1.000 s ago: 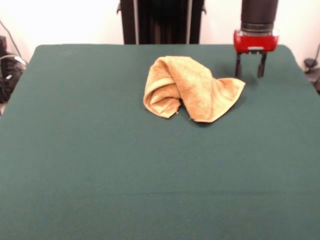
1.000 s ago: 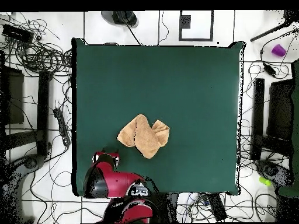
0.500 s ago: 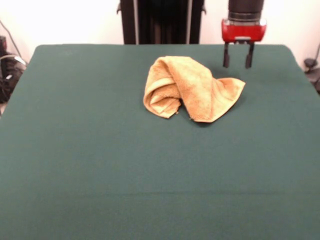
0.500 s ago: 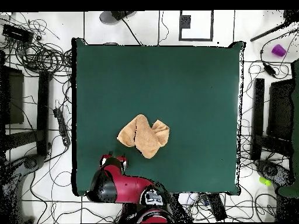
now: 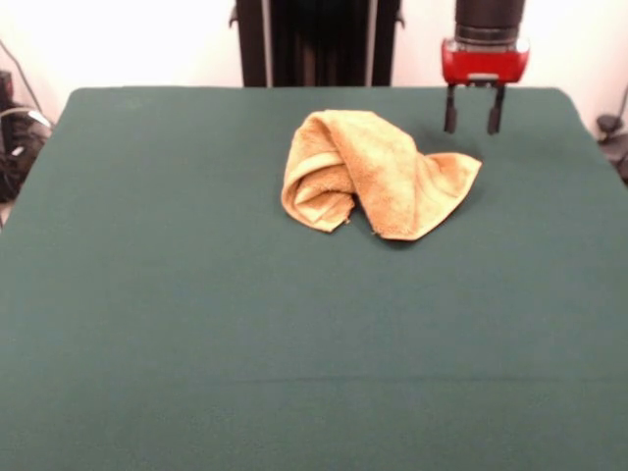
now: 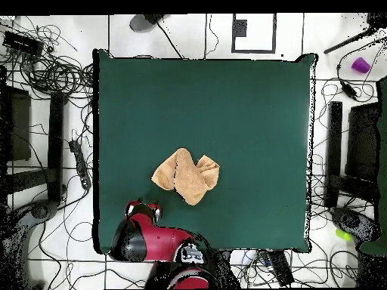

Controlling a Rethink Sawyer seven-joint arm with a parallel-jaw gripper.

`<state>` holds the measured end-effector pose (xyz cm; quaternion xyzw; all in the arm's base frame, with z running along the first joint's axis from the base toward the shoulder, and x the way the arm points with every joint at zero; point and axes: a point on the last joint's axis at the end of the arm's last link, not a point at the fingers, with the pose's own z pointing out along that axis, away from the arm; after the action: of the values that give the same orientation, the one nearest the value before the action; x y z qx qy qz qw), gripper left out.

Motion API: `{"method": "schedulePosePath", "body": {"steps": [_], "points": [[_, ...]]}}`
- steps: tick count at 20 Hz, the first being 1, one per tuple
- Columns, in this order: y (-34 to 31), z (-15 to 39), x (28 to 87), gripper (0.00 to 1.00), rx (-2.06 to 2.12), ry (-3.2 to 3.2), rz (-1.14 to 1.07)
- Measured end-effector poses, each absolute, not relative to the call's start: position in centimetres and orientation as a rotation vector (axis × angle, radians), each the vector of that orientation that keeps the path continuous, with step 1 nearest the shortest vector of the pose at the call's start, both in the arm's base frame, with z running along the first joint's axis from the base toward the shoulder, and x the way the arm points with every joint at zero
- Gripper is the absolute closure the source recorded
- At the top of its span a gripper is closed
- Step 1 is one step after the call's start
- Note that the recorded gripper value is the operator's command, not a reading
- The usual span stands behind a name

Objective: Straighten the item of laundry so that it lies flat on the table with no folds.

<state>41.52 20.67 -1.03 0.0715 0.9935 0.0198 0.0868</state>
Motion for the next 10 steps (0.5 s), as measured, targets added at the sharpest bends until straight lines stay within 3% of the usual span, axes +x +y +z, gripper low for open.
{"method": "schedulePosePath", "body": {"steps": [10], "points": [[22.1, -2.3, 40.9, 0.0, 0.191, 2.978, 0.056]]}}
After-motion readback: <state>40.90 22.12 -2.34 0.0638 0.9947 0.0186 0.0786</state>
